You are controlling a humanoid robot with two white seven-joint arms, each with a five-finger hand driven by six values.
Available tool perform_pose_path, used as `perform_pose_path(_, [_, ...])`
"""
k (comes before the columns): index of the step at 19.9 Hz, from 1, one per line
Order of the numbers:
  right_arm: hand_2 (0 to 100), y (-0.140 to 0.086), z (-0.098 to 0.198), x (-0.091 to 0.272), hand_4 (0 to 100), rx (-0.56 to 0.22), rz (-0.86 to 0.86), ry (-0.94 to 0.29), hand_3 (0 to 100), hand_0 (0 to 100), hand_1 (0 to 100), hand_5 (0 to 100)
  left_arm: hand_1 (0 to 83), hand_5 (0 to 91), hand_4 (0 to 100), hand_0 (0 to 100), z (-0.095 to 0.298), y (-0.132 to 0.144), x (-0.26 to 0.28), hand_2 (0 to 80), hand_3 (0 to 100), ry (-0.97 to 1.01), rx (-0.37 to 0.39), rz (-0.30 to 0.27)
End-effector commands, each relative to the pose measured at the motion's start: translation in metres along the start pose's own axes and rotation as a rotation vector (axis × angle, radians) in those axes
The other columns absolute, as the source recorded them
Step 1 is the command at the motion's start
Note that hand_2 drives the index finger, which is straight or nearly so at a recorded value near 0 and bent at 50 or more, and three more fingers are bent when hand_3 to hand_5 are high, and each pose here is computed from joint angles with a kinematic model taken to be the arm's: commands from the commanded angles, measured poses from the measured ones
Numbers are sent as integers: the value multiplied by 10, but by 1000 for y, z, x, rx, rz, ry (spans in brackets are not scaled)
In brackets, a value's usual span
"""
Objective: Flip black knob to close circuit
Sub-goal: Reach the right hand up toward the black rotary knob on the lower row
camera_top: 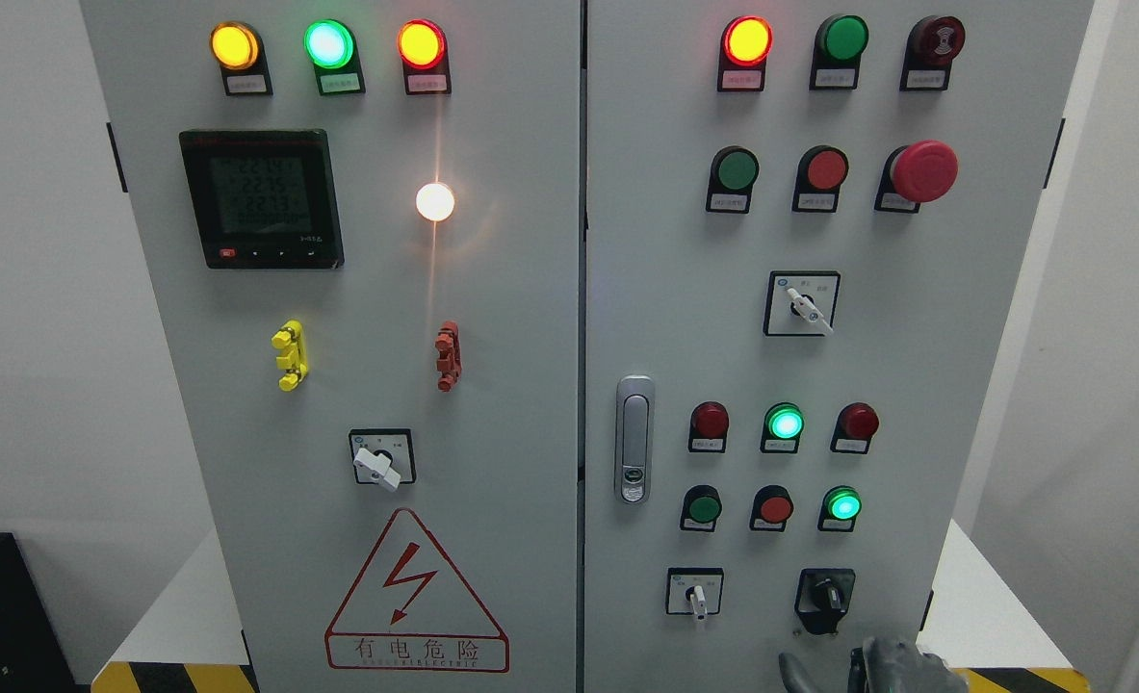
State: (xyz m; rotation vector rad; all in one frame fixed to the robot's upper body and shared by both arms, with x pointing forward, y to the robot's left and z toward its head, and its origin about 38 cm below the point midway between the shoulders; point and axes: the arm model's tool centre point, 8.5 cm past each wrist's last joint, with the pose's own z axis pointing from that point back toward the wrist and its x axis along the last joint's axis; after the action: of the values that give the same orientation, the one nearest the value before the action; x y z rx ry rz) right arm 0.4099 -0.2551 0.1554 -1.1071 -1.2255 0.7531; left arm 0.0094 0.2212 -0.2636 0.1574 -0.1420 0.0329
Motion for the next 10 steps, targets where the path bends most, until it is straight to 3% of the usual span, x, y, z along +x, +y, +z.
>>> perform_pose_path(1, [912, -13, -6, -9, 971, -25, 9, 21, 1000, 0, 0, 967, 556, 0, 0, 120, 0, 0, 0, 0, 0, -1, 2, 1])
perform_pose_path(10, [912, -18, -9, -7, 971, -36, 1, 33, 1000, 0, 0, 971, 556, 0, 0, 120, 0, 0, 0, 0, 0, -1, 2, 1])
